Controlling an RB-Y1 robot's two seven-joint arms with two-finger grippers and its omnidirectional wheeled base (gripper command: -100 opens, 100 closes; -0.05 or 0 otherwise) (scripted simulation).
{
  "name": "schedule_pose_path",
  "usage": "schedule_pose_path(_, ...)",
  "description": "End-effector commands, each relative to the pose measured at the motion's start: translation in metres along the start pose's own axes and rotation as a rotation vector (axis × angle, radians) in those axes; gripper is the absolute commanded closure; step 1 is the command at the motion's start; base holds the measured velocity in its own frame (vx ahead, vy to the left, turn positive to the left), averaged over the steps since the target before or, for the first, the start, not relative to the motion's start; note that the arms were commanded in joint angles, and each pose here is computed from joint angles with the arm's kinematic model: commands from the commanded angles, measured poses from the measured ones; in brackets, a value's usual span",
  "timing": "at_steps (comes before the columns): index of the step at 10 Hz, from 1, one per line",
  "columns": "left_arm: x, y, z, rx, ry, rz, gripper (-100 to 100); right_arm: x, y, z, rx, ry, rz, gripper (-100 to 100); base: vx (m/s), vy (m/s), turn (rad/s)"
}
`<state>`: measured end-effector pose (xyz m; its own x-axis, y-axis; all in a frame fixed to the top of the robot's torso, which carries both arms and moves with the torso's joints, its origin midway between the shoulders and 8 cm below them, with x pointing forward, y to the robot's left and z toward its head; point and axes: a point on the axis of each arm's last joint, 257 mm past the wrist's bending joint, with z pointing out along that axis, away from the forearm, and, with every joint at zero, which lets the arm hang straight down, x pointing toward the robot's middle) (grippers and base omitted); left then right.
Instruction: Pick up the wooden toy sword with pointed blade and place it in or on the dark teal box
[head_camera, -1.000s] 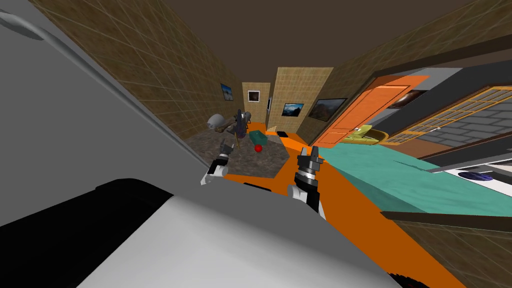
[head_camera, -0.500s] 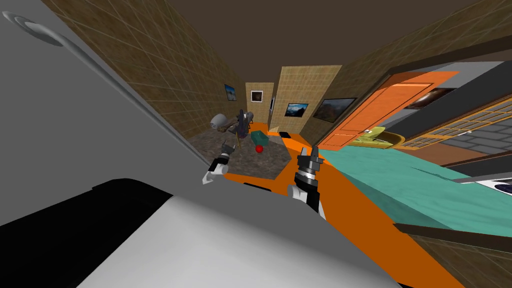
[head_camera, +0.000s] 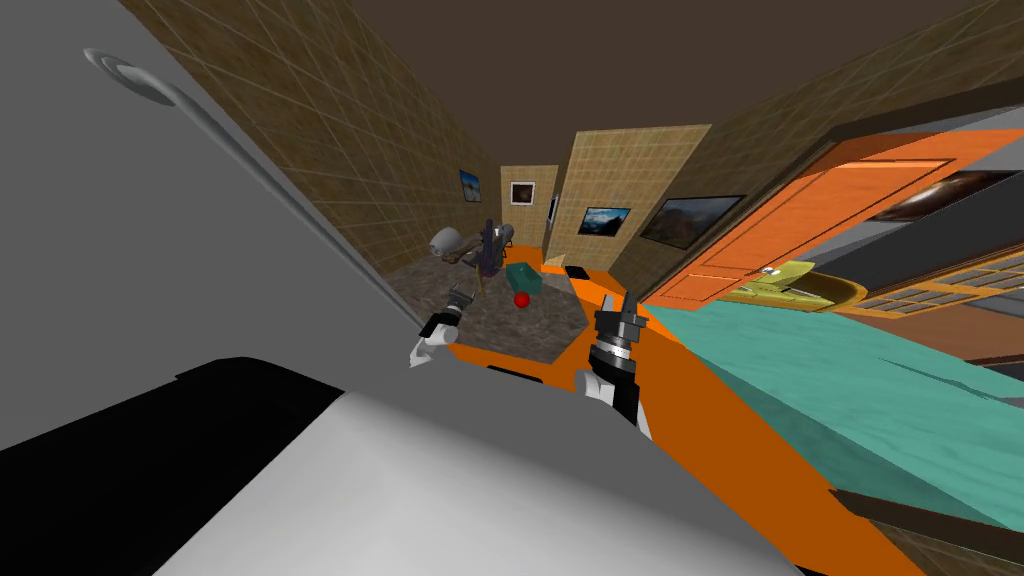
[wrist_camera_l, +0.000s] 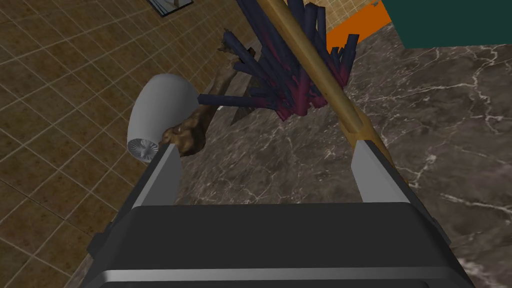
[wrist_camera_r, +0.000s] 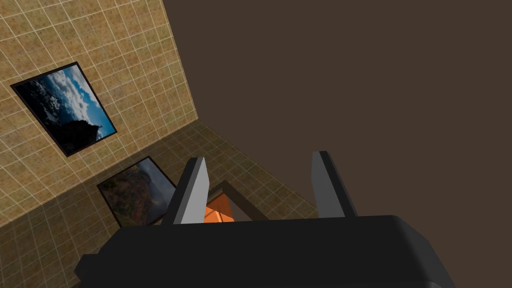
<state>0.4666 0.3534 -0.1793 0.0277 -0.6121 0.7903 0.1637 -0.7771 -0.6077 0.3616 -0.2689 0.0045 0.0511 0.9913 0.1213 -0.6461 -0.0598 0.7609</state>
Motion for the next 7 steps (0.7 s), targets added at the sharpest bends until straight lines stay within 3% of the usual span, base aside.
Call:
schedule_pose_path(1, -0.003, 0.012, 0.004, -0.035, -0.020, -0.085, -100, 0.000, 0.000, 0.000, 0.000, 0.000, 0.000, 0, 0.042, -0.028, 0.130)
schedule_pose_path(7, 0.002, 0.055, 0.017, -0.133, -0.058, -0.366, -100, 0.000, 0.000, 0.000, 0.000, 0.000, 0.000, 0, 0.059, -0.011, 0.113)
